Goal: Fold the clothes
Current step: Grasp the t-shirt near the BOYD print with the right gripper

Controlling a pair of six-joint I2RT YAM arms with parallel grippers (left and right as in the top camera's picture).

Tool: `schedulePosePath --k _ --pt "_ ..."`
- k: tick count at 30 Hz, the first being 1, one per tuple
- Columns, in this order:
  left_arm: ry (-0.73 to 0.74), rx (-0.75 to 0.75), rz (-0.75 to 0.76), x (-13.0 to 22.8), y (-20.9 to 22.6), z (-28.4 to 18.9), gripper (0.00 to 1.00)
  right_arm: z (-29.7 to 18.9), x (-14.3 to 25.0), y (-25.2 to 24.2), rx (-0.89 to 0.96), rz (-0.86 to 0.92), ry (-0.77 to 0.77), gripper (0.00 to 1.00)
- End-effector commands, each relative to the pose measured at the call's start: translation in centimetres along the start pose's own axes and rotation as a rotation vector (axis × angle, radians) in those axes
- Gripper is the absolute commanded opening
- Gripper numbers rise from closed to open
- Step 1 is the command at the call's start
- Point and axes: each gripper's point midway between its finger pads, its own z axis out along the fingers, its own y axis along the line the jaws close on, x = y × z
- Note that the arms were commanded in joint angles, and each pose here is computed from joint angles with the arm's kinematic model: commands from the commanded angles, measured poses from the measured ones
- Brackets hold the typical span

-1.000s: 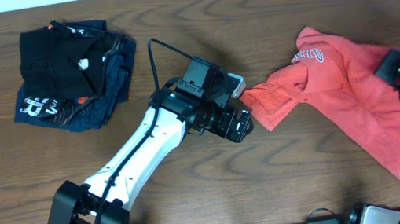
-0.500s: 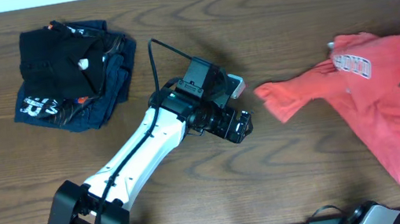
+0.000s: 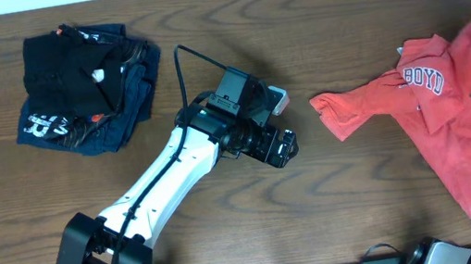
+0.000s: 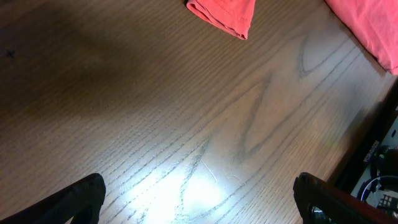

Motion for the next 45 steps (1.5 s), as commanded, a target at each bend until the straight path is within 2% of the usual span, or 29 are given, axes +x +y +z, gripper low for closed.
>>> schedulePosePath --k 1,5,8,9,11,12,13,15,18,24,29,34,36,40,42,45 --pt "0.0 -0.011 0.006 -0.3 0.1 0.0 0.98 -0.1 -0.9 -0.2 0.064 -0.051 -0.041 0.01" --pt "0.02 -0.013 -0.003 0.2 0.2 -0.1 0.98 -2.3 -2.6 -7.3 0.44 -0.007 -0.148 0.02" --pt "0.031 -0.014 -0.008 0.5 0.2 -0.1 0.98 -5.8 -2.3 -13.4 0.738 0.109 -0.195 0.01" --pt "0.032 -0.014 -0.009 0.5 0.2 -0.1 0.98 -6.6 -2.0 -14.8 0.779 0.152 -0.189 0.04" --pt "0.028 -0.013 -0.006 0.4 0.1 0.0 0.98 -5.9 -0.7 -15.0 0.691 0.212 -0.115 0.39" --pt "0.025 -0.013 -0.004 0.3 0.1 0.0 0.98 -5.2 -0.1 -14.2 0.609 0.213 -0.063 0.47" --pt "0.019 -0.012 -0.002 0.2 0.1 0.0 0.98 -4.5 0.6 -13.1 0.524 0.201 -0.013 0.52" --pt "0.008 -0.012 0.004 -0.1 0.1 0.0 0.98 -3.3 2.2 -10.2 0.357 0.173 0.088 0.53" --pt "0.0 -0.011 0.007 -0.3 0.1 0.0 0.98 -2.2 5.1 -7.0 0.237 0.097 0.223 0.52" --pt "0.0 -0.011 0.007 -0.3 0.1 0.0 0.98 0.0 11.9 -5.0 0.336 -0.047 0.423 0.52" --pt "0.008 -0.012 0.004 -0.1 0.1 0.0 0.98 3.6 14.5 -5.6 0.437 -0.187 0.463 0.52" --pt "0.034 -0.013 -0.009 0.5 0.2 0.0 0.98 6.4 16.3 -8.0 0.496 -0.222 0.499 0.49" --pt "0.041 -0.014 -0.012 0.7 0.2 -0.1 0.98 7.0 17.1 -8.8 0.512 -0.22 0.522 0.43" --pt "0.038 -0.014 -0.011 0.6 0.2 -0.1 0.98 7.0 17.7 -9.2 0.521 -0.216 0.545 0.2" --pt "0.037 -0.014 -0.01 0.6 0.2 -0.1 0.98 6.7 17.5 -9.0 0.521 -0.215 0.545 0.01" --pt "0.037 -0.014 -0.01 0.6 0.2 -0.1 0.98 6.0 16.5 -7.4 0.478 -0.209 0.526 0.01"
